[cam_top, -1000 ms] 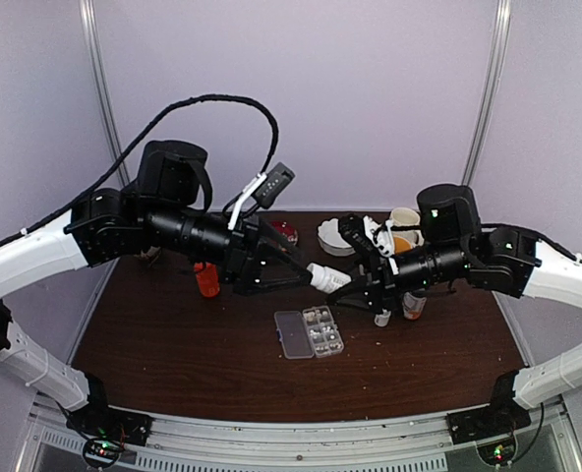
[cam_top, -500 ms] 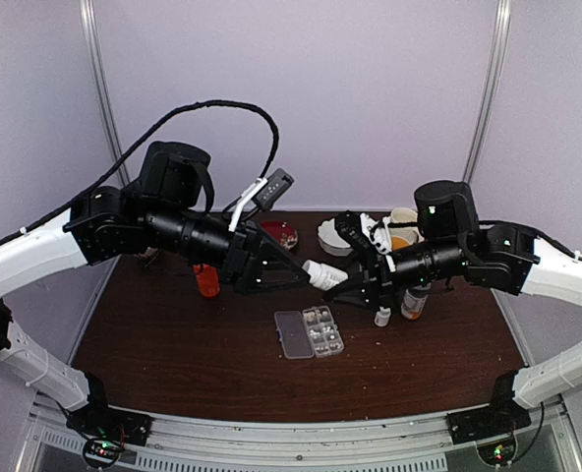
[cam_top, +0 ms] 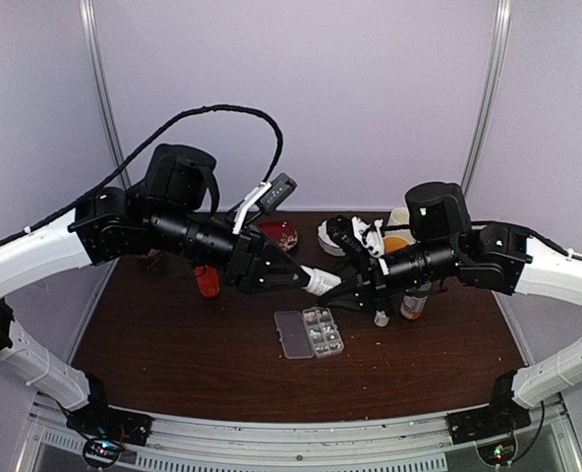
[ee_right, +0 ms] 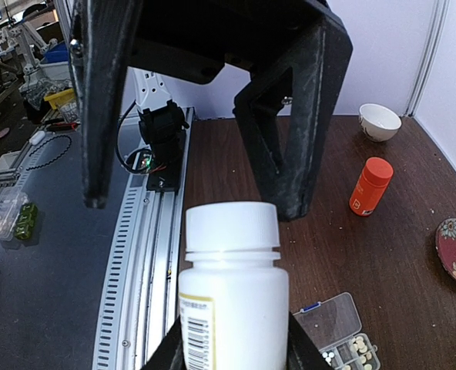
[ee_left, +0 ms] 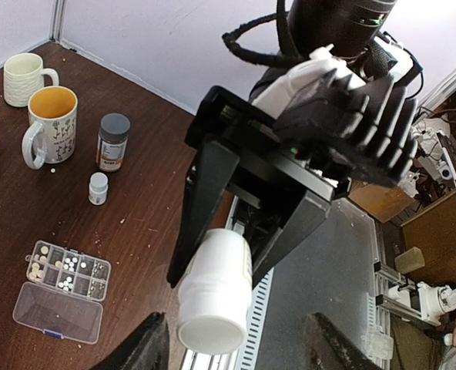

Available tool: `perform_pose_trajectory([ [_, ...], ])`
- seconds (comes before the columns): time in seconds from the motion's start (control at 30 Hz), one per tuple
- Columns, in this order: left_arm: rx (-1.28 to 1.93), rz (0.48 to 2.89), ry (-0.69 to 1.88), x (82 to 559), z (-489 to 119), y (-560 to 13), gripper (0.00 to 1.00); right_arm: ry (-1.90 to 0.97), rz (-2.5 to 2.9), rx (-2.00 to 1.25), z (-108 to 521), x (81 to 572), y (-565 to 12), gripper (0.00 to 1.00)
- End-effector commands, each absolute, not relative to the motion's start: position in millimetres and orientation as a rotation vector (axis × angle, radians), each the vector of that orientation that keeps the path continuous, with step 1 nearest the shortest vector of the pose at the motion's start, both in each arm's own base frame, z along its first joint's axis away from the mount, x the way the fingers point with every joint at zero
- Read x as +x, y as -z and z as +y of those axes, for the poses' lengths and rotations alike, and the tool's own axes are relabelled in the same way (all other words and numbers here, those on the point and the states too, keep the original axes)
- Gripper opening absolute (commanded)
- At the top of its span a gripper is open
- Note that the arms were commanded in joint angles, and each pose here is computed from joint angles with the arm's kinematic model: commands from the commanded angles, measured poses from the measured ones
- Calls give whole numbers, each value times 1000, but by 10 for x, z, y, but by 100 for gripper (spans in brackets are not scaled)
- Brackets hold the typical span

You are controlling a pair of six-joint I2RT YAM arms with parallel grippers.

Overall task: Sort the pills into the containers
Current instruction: Screw the lid of the pill bottle onto the pill bottle.

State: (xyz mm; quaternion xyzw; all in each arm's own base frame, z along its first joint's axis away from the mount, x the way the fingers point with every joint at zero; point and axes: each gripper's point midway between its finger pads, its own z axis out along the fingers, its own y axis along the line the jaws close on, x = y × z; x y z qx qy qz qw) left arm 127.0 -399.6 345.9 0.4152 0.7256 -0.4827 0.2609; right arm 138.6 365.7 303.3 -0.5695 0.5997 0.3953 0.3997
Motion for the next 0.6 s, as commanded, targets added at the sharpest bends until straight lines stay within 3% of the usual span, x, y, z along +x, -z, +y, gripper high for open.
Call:
perform_pose_trajectory([
  [0.0,1131,1908,1342,1272,-4050,-3586,61,-1030,1459,-1411,3717,1377,-3240,0],
  [0.17,1141,1913,1350,1254,-4052,-3562,59,-1028,1474,-1403,3732,1399,-3222,0],
  [0.3,1160,1909,1359,1235,-4069,-3551,40,-1035,1483,-1399,3743,1404,-3214,0],
  [0.57,1181,1925,1364,1221,-4093,-3491,37,-1045,1506,-1383,3756,1422,-3200,0],
])
